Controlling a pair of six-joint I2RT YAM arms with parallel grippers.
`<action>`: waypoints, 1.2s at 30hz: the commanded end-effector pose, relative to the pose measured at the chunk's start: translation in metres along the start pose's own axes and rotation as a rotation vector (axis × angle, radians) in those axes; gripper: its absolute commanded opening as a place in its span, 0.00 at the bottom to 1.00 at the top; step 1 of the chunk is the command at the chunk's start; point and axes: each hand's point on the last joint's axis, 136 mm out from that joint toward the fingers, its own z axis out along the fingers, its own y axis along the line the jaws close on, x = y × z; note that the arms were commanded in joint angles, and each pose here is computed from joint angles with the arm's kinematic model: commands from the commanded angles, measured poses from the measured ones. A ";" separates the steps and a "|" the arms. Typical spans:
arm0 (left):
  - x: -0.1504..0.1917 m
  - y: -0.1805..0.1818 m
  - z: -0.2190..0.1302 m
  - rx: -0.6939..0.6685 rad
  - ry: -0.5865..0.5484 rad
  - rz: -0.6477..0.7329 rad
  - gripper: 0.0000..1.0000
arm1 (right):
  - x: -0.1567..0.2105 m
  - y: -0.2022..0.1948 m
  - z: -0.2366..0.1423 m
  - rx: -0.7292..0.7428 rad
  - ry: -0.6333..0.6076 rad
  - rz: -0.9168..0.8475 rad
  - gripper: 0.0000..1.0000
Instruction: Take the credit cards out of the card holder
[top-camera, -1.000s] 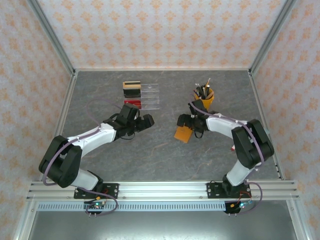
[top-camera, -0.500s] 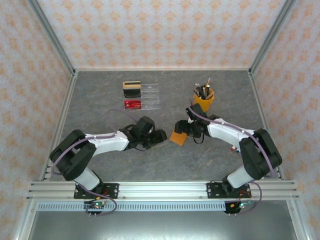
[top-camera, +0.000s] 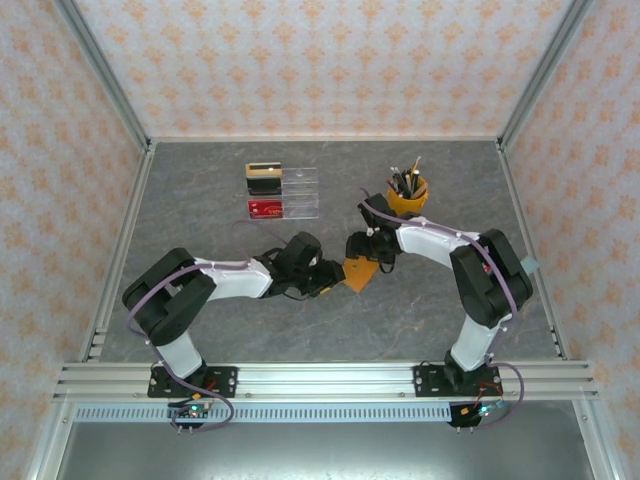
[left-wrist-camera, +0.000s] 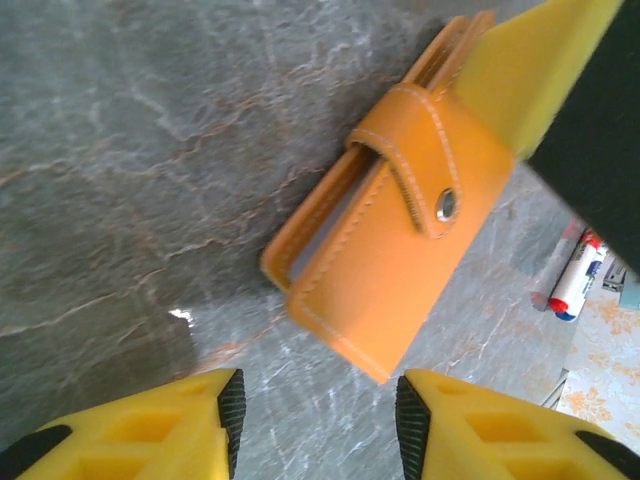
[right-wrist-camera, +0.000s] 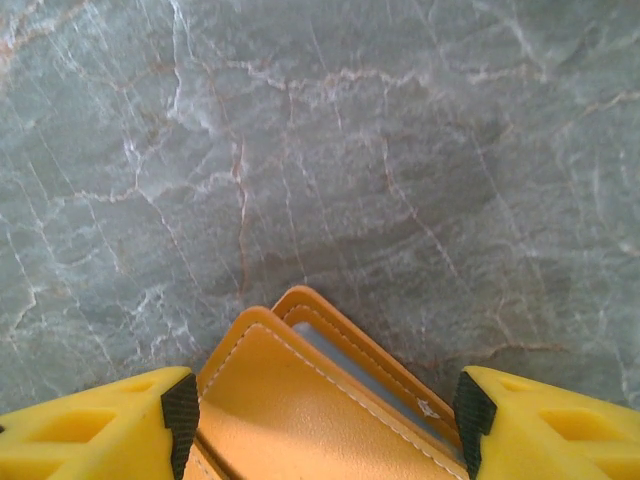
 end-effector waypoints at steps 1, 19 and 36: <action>-0.002 -0.012 0.004 0.020 0.001 0.014 0.44 | 0.024 -0.002 -0.013 -0.029 0.074 0.038 0.70; -0.025 0.029 -0.035 -0.100 -0.193 -0.062 0.48 | 0.066 0.050 -0.031 -0.440 0.182 0.405 0.59; -0.015 0.024 -0.022 -0.003 -0.129 -0.174 0.53 | 0.061 0.035 -0.034 -0.289 0.115 0.334 0.58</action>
